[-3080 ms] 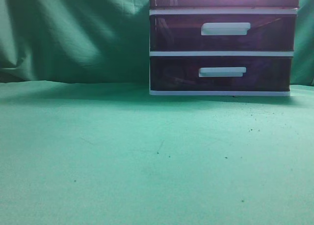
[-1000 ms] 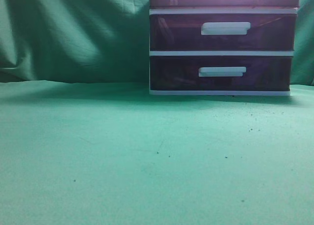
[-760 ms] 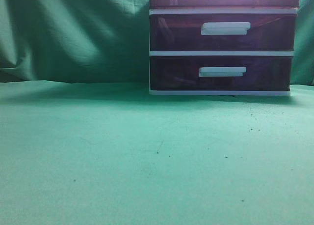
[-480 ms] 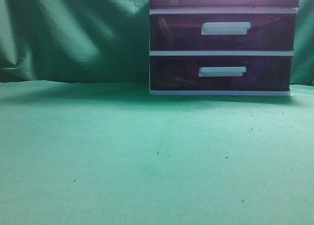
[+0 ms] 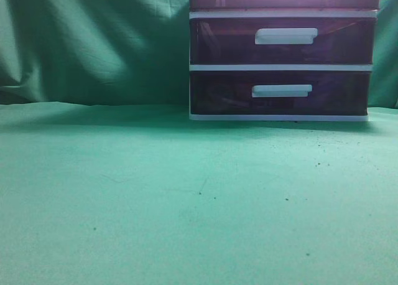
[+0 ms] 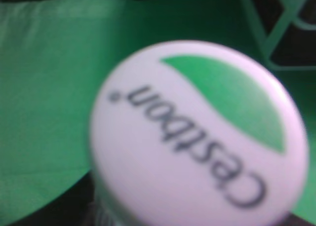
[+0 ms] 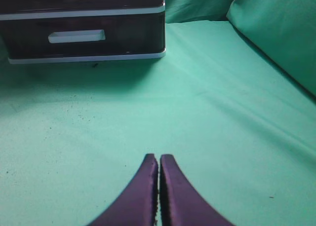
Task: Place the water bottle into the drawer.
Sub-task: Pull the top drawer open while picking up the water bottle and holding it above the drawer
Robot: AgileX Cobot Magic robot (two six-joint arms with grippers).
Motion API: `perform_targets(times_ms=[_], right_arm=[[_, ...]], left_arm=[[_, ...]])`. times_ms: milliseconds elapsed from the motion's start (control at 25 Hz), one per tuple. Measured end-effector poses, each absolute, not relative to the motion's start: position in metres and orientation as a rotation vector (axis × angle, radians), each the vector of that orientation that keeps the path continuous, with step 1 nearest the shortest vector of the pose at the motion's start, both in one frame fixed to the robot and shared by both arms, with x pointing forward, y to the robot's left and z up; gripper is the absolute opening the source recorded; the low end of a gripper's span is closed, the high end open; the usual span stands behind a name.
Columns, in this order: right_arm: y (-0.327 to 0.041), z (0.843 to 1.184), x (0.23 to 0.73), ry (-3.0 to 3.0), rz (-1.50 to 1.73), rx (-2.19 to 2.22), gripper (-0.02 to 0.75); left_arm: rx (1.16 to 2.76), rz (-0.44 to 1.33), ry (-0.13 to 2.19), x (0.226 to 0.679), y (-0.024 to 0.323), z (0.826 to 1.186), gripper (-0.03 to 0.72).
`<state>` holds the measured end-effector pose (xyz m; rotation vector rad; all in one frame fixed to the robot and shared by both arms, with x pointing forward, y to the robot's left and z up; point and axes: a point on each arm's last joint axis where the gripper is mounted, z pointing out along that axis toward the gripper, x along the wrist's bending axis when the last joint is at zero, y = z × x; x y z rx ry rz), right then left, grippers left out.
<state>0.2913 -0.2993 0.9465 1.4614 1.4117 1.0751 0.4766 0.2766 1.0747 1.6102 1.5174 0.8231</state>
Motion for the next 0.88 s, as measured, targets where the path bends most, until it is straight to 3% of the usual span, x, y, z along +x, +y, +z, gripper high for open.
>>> perform_targets(times_ms=[200,360,520,880], right_arm=[[-0.299,0.956,0.294,1.327,1.157,1.378,0.000],[-0.296,0.990,0.294,1.066,1.377,1.098,0.000],[-0.296,1.010,0.290,0.992,1.414,0.997,0.000],[-0.298,1.085,0.317,1.370,1.046,1.136,0.000]], left_arm=[[1.642,0.823,1.293,0.439,0.252,1.137,0.295],[1.639,0.809,1.181,0.407,0.246,1.160,0.295],[1.666,0.752,1.132,0.383,0.243,1.165,0.295],[1.721,0.712,1.145,0.377,0.243,1.161,0.295]])
